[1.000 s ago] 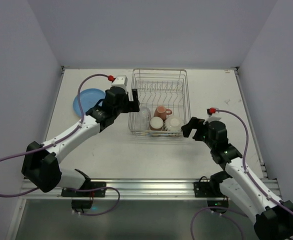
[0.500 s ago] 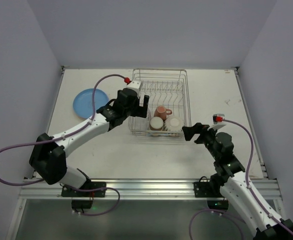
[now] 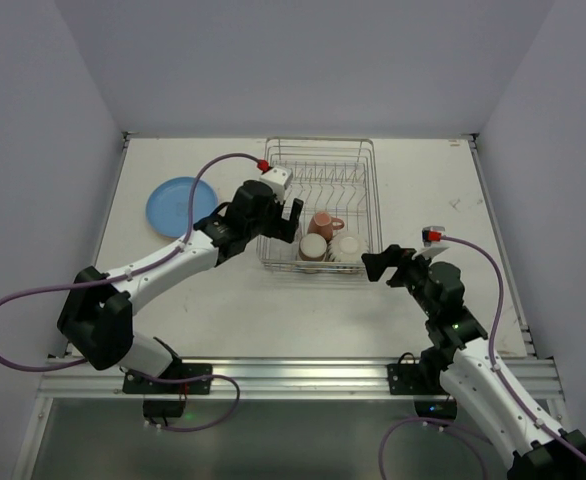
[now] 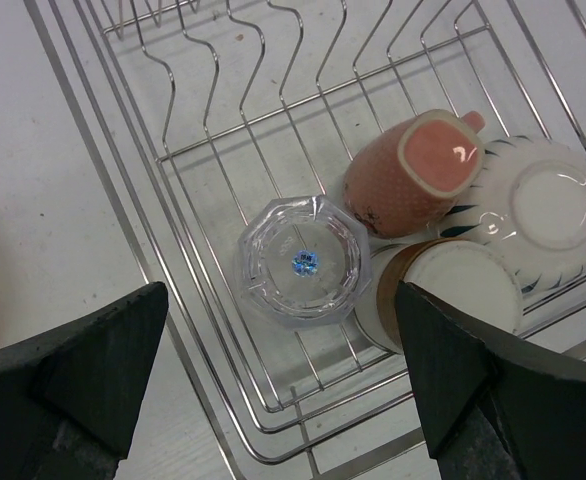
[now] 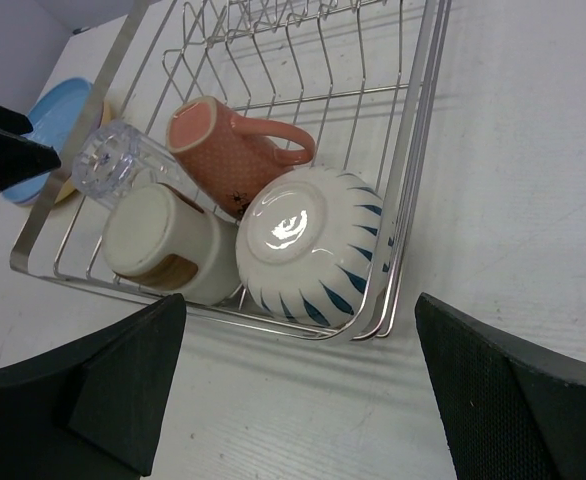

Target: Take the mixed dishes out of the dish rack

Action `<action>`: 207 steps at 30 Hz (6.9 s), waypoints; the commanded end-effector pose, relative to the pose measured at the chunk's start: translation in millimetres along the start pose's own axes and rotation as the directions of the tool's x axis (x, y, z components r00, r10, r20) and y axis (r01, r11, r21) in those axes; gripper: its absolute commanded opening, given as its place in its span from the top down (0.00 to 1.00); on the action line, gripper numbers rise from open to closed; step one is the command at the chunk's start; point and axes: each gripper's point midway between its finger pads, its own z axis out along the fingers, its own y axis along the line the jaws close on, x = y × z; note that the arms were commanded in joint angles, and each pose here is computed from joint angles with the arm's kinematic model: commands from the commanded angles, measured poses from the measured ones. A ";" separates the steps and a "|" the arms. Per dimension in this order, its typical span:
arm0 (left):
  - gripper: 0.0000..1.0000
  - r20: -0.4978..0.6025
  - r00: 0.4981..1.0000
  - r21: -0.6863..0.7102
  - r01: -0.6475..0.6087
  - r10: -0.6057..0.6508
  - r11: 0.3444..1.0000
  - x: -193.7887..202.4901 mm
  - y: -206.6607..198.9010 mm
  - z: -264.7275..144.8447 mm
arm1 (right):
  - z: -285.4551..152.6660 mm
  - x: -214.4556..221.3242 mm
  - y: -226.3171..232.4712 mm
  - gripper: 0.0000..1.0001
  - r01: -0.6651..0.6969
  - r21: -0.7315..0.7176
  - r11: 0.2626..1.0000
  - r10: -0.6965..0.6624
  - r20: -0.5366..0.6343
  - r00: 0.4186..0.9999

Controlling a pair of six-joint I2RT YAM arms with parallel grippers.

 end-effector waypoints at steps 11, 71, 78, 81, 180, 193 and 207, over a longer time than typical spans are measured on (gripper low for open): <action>0.00 0.037 0.998 0.092 -0.052 0.049 0.994 -11.9 -17.3 11.2 | 2.1 -14.7 11.7 0.01 -0.002 -0.043 0.999 0.004 0.041 0.999; 0.48 0.244 0.965 0.060 0.081 -0.093 0.995 -89.2 -8.2 -50.3 | 4.5 -12.6 12.2 0.01 -0.001 -0.044 0.999 0.002 0.024 1.000; 0.48 0.290 0.928 0.218 0.174 -0.234 0.960 -100.4 -18.4 -85.6 | -2.0 -19.8 21.5 0.01 0.027 -0.093 0.995 -0.022 0.055 0.998; 0.48 0.272 0.915 0.340 0.197 -0.297 0.920 -98.9 -31.2 -100.7 | -15.5 -26.0 43.5 0.01 0.013 -0.203 0.979 0.002 0.074 0.997; 0.00 0.218 0.925 0.547 0.148 -0.310 0.824 -44.4 -72.6 -112.0 | -53.1 -114.5 72.4 1.00 -0.069 -0.030 0.997 0.069 0.001 0.998; 0.00 0.222 0.941 0.437 0.139 -0.256 0.889 -39.4 -53.8 -103.8 | -34.8 -104.4 -1.9 1.00 -0.002 0.383 0.924 0.023 -0.051 0.998; 0.00 0.201 0.949 0.437 0.134 -0.242 0.890 -35.3 -55.7 -98.1 | -17.0 -82.2 -28.8 1.00 0.123 0.489 0.864 -0.027 -0.198 0.980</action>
